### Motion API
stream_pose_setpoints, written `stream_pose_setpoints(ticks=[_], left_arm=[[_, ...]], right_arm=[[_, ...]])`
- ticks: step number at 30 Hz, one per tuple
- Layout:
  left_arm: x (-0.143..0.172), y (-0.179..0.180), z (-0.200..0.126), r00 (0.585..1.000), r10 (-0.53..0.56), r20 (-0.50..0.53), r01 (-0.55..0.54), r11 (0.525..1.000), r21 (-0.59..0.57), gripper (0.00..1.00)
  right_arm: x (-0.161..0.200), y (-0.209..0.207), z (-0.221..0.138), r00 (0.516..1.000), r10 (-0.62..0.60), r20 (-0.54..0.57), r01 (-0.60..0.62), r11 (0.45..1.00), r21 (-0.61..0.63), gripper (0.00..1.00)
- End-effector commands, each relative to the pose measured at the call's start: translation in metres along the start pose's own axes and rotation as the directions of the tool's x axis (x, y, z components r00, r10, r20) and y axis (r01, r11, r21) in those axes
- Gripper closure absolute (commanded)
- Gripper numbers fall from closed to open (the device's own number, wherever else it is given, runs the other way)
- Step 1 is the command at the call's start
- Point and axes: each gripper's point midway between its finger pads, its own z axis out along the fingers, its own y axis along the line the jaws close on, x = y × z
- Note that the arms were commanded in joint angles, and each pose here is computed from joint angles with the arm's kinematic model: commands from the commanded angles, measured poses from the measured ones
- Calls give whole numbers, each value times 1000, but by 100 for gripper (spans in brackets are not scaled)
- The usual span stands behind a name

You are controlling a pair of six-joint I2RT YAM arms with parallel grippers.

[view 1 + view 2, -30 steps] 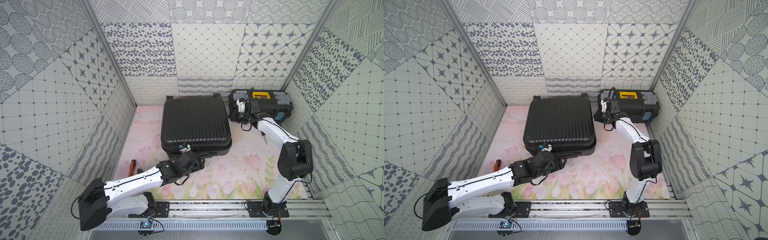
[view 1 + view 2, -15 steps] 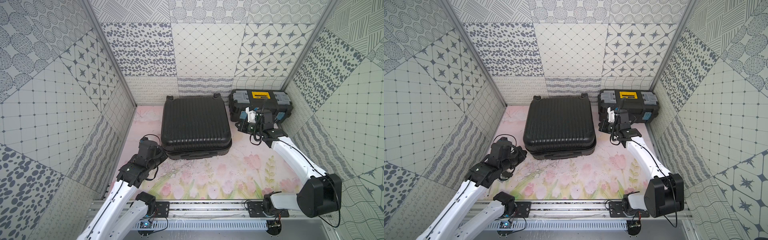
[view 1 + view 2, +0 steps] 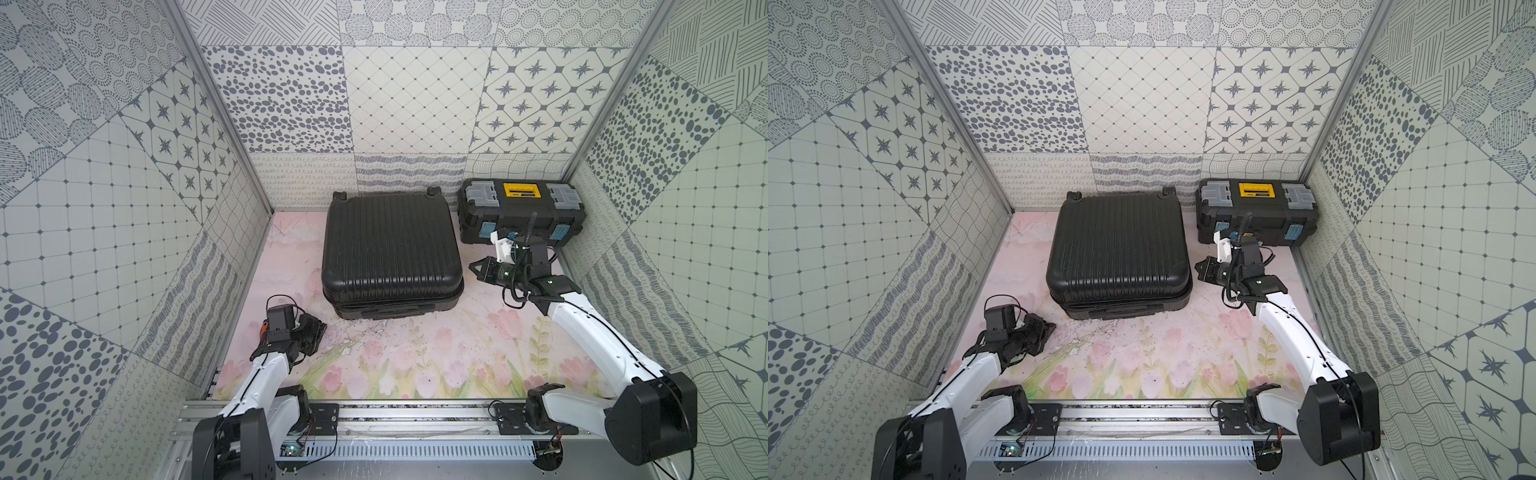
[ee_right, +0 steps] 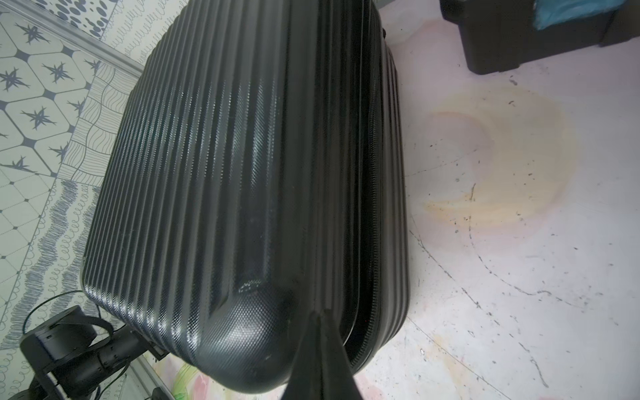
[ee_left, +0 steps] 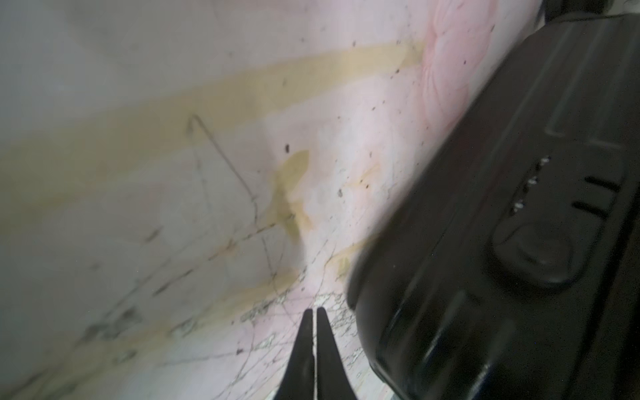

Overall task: Open the suitcase zippers
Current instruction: Open the suitcase at the center of the board.

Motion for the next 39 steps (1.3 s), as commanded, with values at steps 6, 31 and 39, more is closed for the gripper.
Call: stream_pose_setpoints(ticks=[6, 31, 39], left_arm=[[-21, -109, -14, 993, 84, 77, -112, 844, 524, 100], [-2, -178, -46, 987, 148, 64, -148, 669, 728, 100], [3, -214, -75, 969, 207, 139, -239, 613, 753, 100]], right_arm=[[7, 17, 13, 999, -25, -28, 23, 998, -50, 100], [17, 10, 15, 998, -26, -49, 25, 999, -24, 100], [8, 11, -4, 999, -43, 18, 43, 999, 23, 100]])
